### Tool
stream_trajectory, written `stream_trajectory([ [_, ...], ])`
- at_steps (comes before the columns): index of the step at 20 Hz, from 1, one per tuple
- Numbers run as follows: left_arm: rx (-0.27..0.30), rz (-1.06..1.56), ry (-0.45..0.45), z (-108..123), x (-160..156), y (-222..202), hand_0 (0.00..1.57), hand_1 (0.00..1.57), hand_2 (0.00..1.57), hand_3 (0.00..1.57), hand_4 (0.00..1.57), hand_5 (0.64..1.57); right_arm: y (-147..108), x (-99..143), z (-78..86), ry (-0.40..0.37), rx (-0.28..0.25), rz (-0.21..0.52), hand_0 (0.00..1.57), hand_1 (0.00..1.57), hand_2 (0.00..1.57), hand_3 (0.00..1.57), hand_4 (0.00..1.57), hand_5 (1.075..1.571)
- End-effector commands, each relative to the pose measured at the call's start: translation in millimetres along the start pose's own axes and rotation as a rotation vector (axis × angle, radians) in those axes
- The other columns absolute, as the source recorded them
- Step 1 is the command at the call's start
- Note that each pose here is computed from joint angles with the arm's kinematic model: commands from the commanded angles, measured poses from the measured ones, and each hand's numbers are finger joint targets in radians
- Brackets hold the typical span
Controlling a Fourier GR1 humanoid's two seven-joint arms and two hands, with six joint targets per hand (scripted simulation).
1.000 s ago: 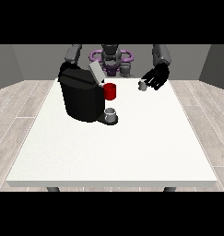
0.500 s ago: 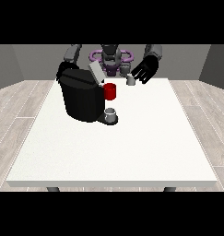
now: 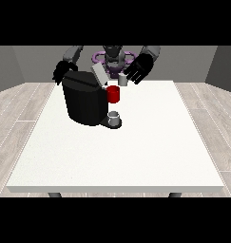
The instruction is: Insert the coffee pod into the coffee machine and close the lid
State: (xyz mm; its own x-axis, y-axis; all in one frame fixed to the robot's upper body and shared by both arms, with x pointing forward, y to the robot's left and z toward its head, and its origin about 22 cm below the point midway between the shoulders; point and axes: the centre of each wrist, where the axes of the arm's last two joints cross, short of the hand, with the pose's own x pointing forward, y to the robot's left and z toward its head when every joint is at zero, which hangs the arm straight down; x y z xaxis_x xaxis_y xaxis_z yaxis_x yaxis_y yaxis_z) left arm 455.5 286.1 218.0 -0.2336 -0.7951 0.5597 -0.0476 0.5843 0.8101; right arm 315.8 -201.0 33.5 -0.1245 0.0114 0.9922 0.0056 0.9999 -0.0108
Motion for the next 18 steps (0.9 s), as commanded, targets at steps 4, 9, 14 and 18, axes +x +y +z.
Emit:
stream_trajectory([
  [4, 0.032, -0.028, -0.012, -9, 23, 19, 1.28, 1.28, 1.31, 1.23, 0.5, 1.571, 0, 6, -2.5, -0.043, -0.012, 0.015, 0.0, 0.0, 0.0, 0.0, 0.5, 1.571],
  [9, 0.009, -0.034, -0.032, -16, 42, -1, 1.31, 1.31, 1.33, 1.24, 0.49, 1.571, -31, -4, -6.9, -0.019, -0.066, 0.023, 0.0, 0.0, 0.0, 0.0, 0.48, 1.571],
  [14, -0.063, -0.021, -0.02, -16, 38, -24, 1.33, 1.33, 1.34, 1.23, 0.5, 1.571, -11, 5, -5.2, 0.013, -0.068, 0.017, 0.0, 0.0, 0.0, 0.0, 0.52, 1.571],
  [18, -0.008, 0.001, -0.043, -14, 29, -8, 1.26, 1.26, 1.3, 1.21, 0.51, 1.571, 6, 12, -2.6, -0.043, -0.056, 0.016, 0.0, 0.0, 0.0, 0.0, 0.51, 1.571],
])
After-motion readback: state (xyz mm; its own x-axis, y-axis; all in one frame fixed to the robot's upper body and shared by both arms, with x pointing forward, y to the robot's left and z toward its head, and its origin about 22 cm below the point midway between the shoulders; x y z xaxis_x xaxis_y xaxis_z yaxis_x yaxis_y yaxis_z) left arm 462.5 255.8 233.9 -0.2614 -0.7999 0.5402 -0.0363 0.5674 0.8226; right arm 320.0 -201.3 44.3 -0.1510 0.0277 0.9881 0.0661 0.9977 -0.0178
